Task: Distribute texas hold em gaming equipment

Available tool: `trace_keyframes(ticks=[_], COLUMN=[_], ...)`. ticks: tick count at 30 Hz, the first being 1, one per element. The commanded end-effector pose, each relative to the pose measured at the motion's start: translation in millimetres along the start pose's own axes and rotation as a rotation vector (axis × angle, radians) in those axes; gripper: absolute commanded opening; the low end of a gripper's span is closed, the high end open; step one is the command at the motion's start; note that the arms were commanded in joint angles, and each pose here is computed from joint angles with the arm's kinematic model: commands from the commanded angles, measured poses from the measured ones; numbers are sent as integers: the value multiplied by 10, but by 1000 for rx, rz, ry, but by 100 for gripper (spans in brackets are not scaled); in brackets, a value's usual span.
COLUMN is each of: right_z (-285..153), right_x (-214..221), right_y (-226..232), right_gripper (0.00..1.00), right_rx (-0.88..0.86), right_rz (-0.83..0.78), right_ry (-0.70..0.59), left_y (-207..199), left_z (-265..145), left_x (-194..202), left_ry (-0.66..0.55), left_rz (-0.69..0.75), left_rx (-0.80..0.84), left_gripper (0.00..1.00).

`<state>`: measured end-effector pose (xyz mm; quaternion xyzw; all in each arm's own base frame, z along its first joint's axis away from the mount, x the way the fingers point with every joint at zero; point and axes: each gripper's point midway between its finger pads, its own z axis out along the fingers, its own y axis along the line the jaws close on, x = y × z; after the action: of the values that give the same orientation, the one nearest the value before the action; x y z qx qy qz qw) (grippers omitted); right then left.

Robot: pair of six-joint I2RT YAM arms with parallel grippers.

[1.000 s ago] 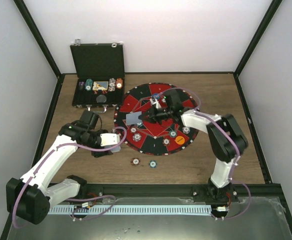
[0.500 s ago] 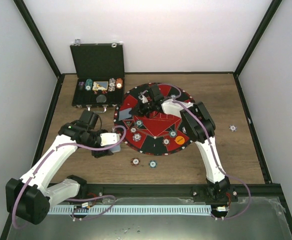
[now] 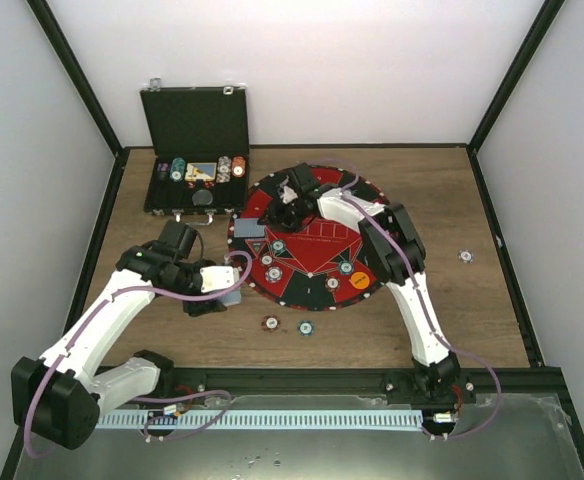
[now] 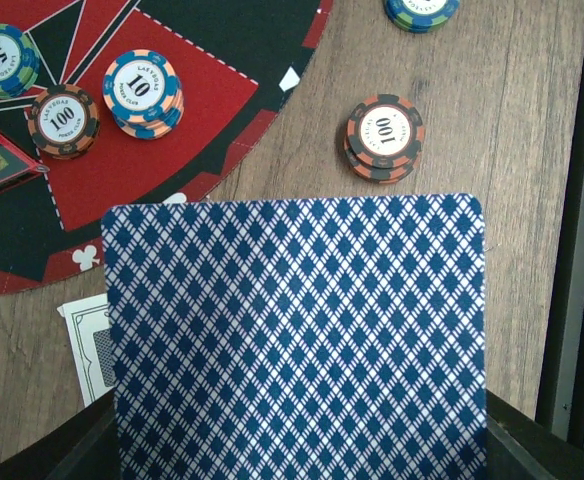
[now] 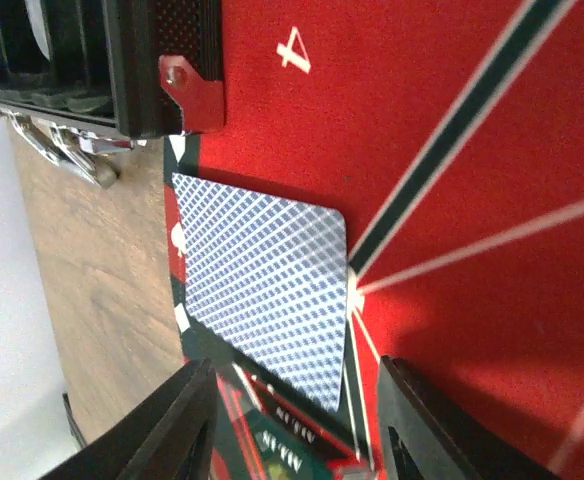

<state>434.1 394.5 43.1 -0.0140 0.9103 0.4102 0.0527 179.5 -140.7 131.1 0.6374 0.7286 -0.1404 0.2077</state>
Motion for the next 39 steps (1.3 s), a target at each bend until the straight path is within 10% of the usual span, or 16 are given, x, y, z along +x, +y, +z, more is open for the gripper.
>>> trace_keyframes(ticks=[1,20,39], right_z=[-506,-1122,-932], right_x=[-66,1950,2400], right_y=[407,1182,1292], right_gripper=[50,80,78], right_rx=[30,-332,-446], right_rz=[-95,-175,-186], right_ry=[-93,17,117], left_y=[12,-14,-18], left_z=[-105,-125,-111], left_x=[-113,-160,-139], left_ry=[-43,-68,-62], left_rz=[7,15,19], left_rx=[-16,-12,-12], left_gripper=[7,7,7])
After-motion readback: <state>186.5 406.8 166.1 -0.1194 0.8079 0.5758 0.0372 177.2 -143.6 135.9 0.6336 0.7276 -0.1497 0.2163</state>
